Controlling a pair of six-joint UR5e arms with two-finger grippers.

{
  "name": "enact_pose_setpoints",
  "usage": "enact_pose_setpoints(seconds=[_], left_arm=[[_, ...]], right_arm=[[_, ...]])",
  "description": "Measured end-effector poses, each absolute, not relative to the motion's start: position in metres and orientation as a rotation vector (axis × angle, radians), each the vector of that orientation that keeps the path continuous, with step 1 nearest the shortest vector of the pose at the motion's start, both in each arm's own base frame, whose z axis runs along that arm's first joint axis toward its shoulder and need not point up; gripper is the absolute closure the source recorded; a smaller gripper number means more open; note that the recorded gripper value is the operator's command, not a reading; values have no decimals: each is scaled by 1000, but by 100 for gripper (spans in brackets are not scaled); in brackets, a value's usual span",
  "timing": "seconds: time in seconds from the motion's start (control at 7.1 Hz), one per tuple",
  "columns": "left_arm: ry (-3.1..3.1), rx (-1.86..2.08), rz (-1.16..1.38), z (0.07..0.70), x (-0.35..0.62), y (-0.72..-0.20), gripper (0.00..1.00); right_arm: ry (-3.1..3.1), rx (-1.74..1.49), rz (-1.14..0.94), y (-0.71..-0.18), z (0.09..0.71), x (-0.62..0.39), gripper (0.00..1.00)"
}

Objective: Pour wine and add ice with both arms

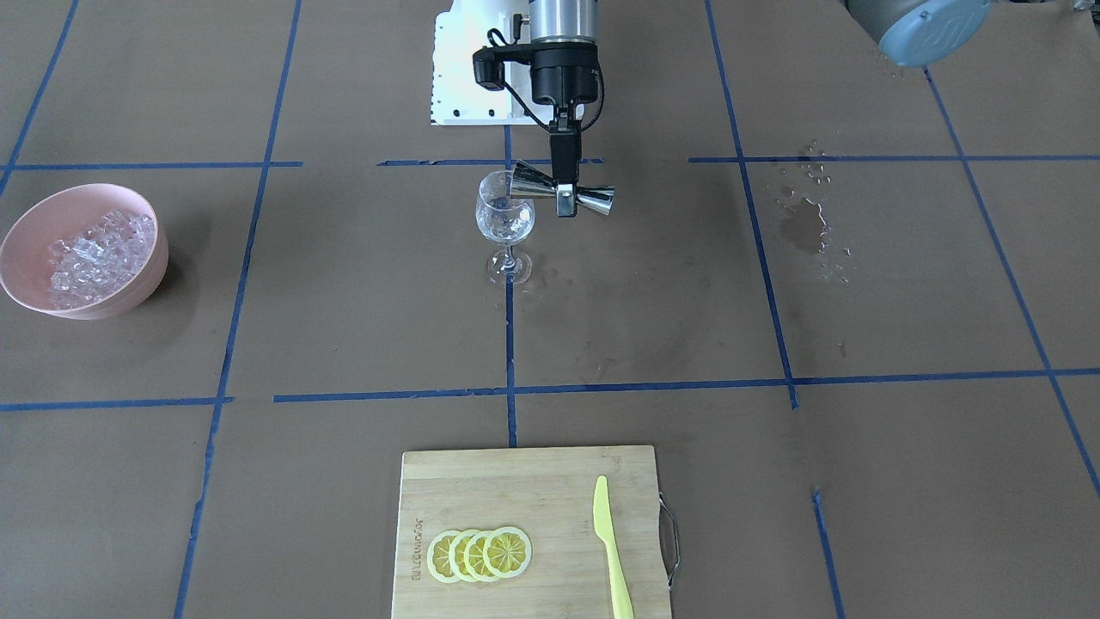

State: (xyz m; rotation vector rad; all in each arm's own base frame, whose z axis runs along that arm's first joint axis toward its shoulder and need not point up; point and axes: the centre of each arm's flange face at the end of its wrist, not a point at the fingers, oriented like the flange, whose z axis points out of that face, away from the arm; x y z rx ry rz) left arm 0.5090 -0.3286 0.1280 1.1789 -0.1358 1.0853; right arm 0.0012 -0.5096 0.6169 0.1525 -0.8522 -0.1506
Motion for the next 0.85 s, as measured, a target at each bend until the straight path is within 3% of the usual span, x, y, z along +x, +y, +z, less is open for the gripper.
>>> enact_pose_setpoints(seconds=[0.42, 0.85], left_arm=[[103, 1222, 765, 125, 486, -329, 100], [429, 1297, 418, 199, 454, -323, 100]], right_arm=[[-852, 151, -151, -510, 618, 1, 0], [-851, 154, -152, -511, 617, 1, 0]])
